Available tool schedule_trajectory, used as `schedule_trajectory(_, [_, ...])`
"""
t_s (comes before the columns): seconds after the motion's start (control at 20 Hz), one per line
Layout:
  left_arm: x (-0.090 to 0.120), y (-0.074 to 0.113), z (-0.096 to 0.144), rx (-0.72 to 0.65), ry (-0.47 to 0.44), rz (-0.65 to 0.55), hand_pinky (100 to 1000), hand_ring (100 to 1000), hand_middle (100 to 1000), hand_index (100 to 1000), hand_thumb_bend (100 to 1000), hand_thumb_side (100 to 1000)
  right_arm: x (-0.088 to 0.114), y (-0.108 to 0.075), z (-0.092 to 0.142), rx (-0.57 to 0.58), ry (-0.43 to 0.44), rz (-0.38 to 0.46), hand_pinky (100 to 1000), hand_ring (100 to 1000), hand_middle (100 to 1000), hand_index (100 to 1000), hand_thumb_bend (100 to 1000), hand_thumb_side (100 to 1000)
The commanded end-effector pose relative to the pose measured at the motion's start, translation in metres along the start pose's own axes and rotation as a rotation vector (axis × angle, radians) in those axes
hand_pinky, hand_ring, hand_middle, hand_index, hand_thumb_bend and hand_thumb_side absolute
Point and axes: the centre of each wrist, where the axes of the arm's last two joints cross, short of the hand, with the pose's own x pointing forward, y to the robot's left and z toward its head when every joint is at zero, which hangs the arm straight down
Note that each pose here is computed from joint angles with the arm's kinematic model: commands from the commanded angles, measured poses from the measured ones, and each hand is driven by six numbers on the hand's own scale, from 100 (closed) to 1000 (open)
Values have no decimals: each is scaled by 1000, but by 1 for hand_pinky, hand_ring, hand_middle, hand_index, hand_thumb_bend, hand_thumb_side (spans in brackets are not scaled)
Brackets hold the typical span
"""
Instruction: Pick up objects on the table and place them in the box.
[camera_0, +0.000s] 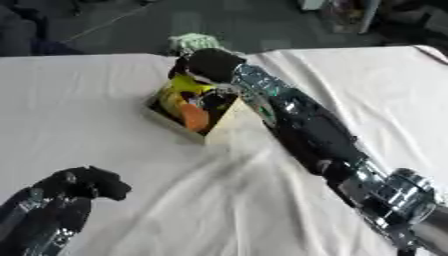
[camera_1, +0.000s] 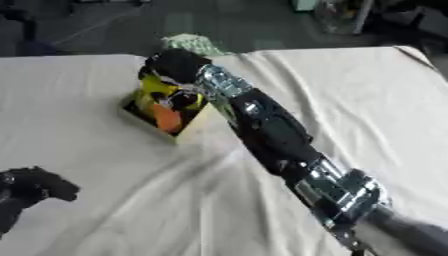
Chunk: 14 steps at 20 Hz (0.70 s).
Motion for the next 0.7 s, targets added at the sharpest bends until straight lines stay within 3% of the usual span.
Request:
schedule_trajectory(0.05, [8,1,-4,-12,-32,-19,742,739,616,785,100,616,-2,-3,-2,2,-2,27,527,586,691,826,100,230])
schedule_trajectory(0.4, [8,1,-3,-11,-30,-20,741,739,615,785,100,618,-4,1,-1,24,10,43,656,739,809,873,100,238])
schedule_trajectory(0.7, [8,1,-3,-9,-28,-20,741,738,615,785,100,617,-9,0,3,15,82,54,721,794,851,898,100,250])
